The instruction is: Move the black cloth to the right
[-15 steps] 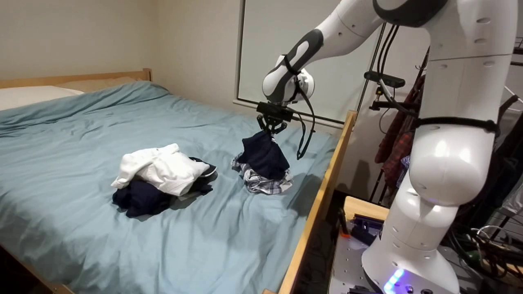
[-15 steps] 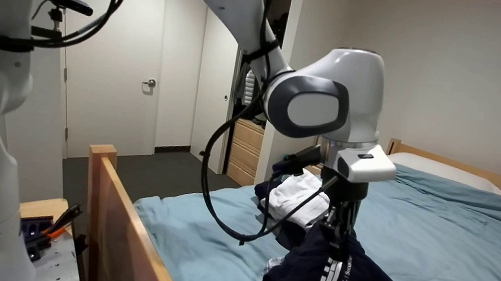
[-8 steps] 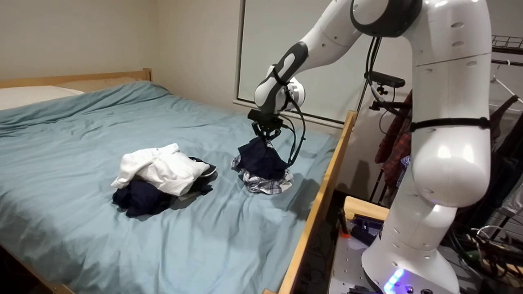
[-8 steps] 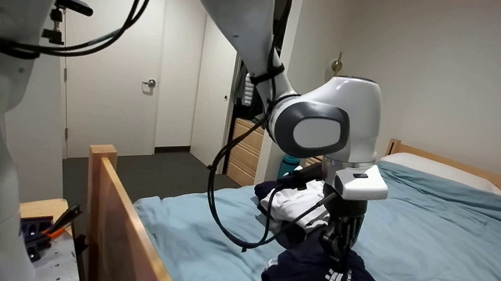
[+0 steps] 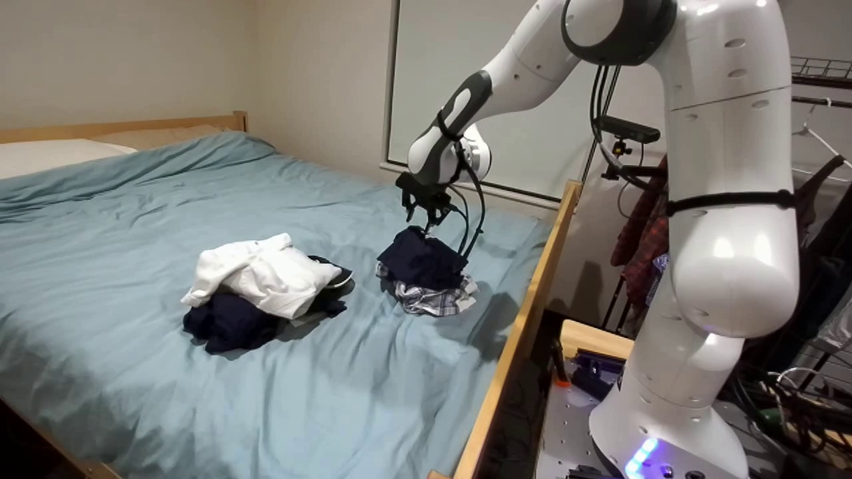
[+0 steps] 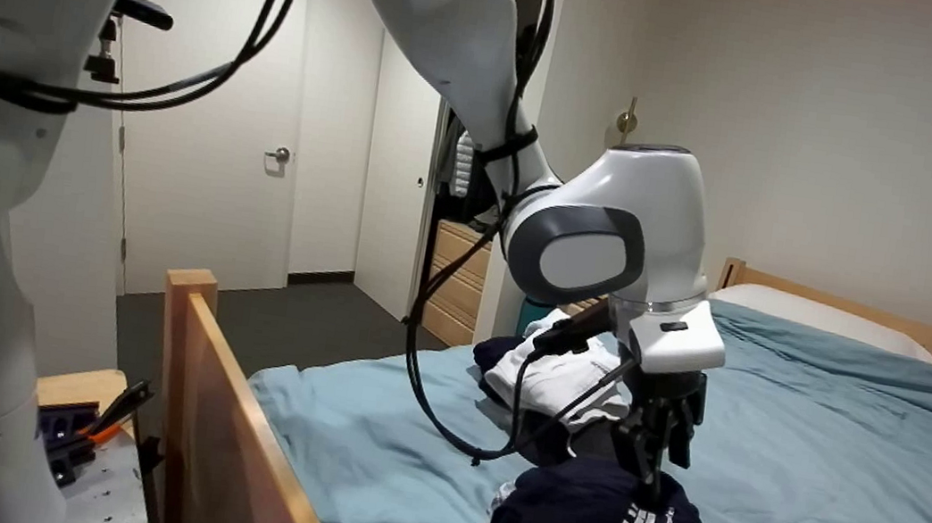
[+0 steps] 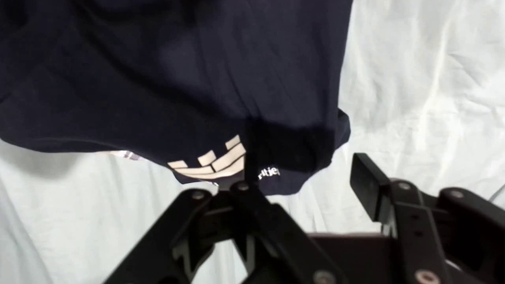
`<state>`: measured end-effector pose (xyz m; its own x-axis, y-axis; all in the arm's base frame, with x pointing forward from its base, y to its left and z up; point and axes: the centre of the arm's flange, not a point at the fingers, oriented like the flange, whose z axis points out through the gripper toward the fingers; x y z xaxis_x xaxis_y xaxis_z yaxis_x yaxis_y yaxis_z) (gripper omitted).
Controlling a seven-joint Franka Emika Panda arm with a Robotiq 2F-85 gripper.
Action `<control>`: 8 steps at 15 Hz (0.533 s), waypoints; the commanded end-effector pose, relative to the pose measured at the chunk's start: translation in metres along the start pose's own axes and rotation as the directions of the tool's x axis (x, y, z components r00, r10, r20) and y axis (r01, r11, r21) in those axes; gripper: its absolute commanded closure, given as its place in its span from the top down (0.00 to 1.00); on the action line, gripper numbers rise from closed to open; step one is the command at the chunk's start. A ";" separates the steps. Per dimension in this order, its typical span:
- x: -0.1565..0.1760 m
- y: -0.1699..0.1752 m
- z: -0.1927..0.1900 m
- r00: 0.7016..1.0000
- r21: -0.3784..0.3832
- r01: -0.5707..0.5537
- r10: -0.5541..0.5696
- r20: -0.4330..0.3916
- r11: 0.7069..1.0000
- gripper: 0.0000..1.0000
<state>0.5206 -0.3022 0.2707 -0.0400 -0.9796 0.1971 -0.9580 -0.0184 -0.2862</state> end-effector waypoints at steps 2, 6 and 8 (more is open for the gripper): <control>-0.006 -0.003 -0.076 1.000 0.007 -0.011 0.011 -0.006 1.000 0.98; -0.044 -0.035 -0.138 0.971 0.031 0.184 -0.186 0.148 0.983 1.00; -0.088 -0.043 -0.170 0.940 0.052 0.272 -0.277 0.200 0.961 1.00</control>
<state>0.5258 -0.2405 0.3882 0.1471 -0.9818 0.1202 -0.9430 -0.1759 -0.2825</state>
